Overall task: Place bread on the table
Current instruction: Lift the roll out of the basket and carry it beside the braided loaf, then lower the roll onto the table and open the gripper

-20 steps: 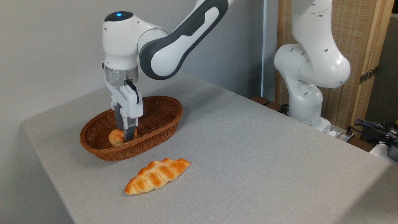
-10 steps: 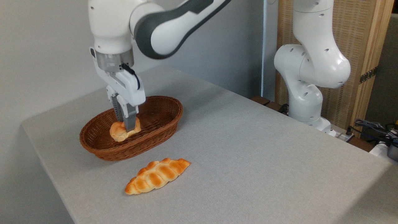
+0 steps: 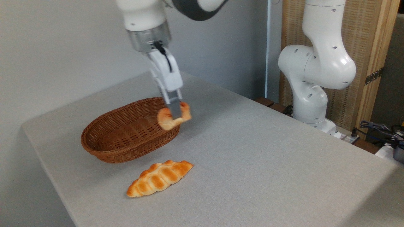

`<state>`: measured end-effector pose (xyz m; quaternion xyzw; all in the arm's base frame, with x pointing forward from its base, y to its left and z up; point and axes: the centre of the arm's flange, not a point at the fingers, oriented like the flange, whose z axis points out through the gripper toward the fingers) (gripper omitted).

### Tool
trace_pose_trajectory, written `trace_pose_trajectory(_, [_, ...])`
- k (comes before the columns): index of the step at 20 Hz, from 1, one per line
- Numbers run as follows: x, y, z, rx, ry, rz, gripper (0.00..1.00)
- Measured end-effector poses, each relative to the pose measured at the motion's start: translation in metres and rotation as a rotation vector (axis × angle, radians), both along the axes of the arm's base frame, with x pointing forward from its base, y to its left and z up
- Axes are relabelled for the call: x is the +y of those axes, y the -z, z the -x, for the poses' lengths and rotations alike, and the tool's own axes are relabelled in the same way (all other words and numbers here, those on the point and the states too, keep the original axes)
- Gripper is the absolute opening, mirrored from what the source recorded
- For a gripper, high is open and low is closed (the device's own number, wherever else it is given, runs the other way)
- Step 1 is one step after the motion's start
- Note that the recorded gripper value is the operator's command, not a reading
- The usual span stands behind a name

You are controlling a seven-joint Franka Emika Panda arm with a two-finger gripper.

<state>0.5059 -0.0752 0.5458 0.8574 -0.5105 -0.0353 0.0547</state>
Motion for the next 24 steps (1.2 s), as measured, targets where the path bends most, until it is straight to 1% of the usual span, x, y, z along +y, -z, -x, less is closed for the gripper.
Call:
trace_pose_trajectory(1, [0.003,0.005,0.007,0.009,0.02,-0.022,0.37])
trace_pose_trajectory(2, [0.007,0.015,0.015,0.027,0.042,-0.057,0.4])
trace_pose_trajectory(3, [0.01,0.028,0.023,0.046,0.059,-0.092,0.5])
trace_pose_trajectory(4, [0.012,0.04,0.027,0.054,0.072,-0.116,0.59])
trace_pose_trajectory(5, [0.012,0.047,0.028,0.053,0.076,-0.124,0.74])
trace_pose_trajectory(6, [0.013,0.059,0.029,0.046,0.081,-0.133,0.79])
trace_pose_trajectory(8, [0.014,0.076,0.03,0.041,0.085,-0.136,0.95])
trace_pose_trajectory(10, [0.014,0.085,0.032,0.045,0.086,-0.136,1.0])
trace_pose_trajectory(14, [0.015,0.087,0.034,0.046,0.087,-0.137,1.0])
trace_pose_trajectory(18, [0.016,0.087,0.033,0.044,0.094,-0.153,1.0])
trace_pose_trajectory(24, [0.016,0.081,0.032,0.031,0.094,-0.154,1.0])
